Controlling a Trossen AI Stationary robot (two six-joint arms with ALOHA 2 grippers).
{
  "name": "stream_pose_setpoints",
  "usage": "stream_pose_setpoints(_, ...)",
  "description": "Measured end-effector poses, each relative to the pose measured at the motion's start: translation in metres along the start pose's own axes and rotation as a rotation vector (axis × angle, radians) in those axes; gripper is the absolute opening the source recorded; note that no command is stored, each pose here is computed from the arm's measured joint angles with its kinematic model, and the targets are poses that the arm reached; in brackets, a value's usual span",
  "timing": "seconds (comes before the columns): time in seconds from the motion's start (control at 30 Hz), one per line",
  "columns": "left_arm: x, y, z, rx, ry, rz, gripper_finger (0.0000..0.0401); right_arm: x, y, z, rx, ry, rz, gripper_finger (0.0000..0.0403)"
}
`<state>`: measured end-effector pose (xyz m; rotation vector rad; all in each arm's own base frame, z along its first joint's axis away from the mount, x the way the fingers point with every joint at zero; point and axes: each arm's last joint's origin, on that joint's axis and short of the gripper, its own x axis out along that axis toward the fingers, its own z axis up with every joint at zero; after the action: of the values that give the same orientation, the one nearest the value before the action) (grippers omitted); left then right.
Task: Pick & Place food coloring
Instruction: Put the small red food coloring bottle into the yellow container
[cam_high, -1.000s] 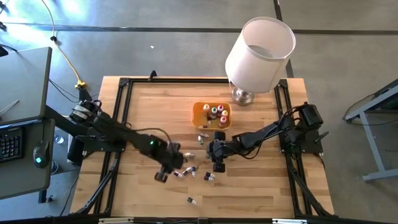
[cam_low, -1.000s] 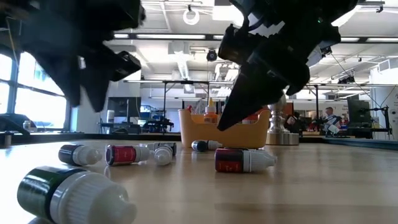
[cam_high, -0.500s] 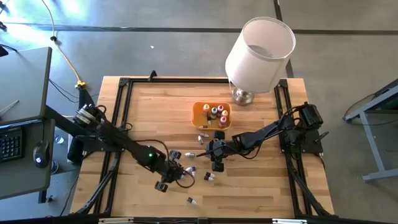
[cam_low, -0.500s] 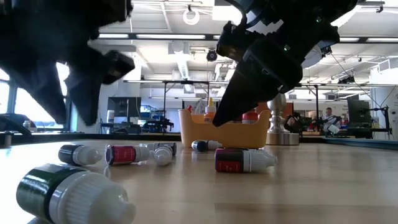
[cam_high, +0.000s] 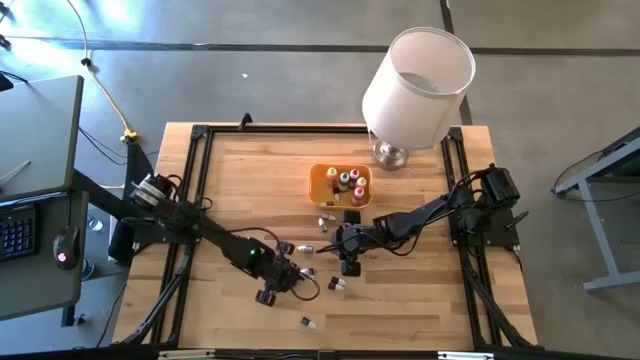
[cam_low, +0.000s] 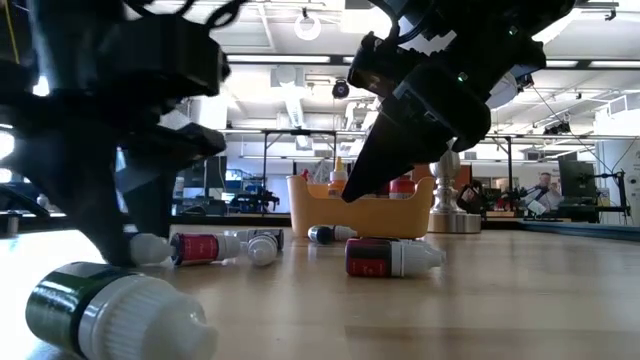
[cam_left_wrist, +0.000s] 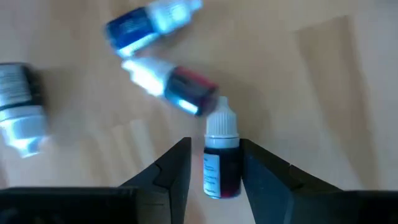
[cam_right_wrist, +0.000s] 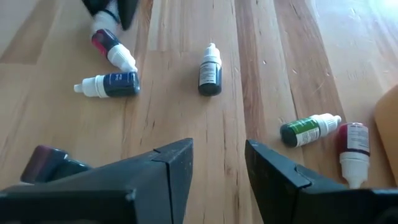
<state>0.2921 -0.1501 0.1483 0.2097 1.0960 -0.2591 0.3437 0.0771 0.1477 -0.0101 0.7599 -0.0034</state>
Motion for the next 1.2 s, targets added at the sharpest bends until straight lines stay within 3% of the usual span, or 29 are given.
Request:
stream_pose_setpoints(0.37,0.002,0.024,0.004,-0.07,-0.013,0.007,0.0051,0.0,0.0,0.0,0.0,-0.003,0.009,0.0139)
stream_pose_setpoints(0.53,-0.009,0.031,0.012,-0.06,0.0,0.027,0.005,0.0,0.001,-0.002,-0.003,0.022,0.034,0.0139)
stream_pose_setpoints(0.63,-0.025,0.037,0.025,0.003,0.015,0.105,0.0058,-0.001,0.002,-0.007,-0.007,0.087,0.096,0.0139)
stream_pose_setpoints(0.73,-0.045,0.048,0.041,0.083,0.031,0.253,0.0059,-0.002,0.004,-0.016,0.057,0.19,0.169,0.0139)
stream_pose_setpoints(0.83,-0.062,0.07,0.055,0.166,0.059,0.417,0.006,-0.004,0.005,-0.023,0.17,0.286,0.219,0.0139)
stream_pose_setpoints(0.93,-0.072,0.102,0.068,0.198,0.019,0.497,0.006,-0.005,0.007,-0.025,0.217,0.317,0.226,0.0139)
stream_pose_setpoints(1.1,-0.073,0.169,0.063,0.078,0.001,0.55,0.006,-0.005,0.006,-0.027,0.219,0.336,0.212,0.0139)
stream_pose_setpoints(1.2,-0.076,0.202,0.053,-0.015,-0.025,0.515,0.0065,-0.006,0.006,-0.028,0.219,0.352,0.209,0.0139)
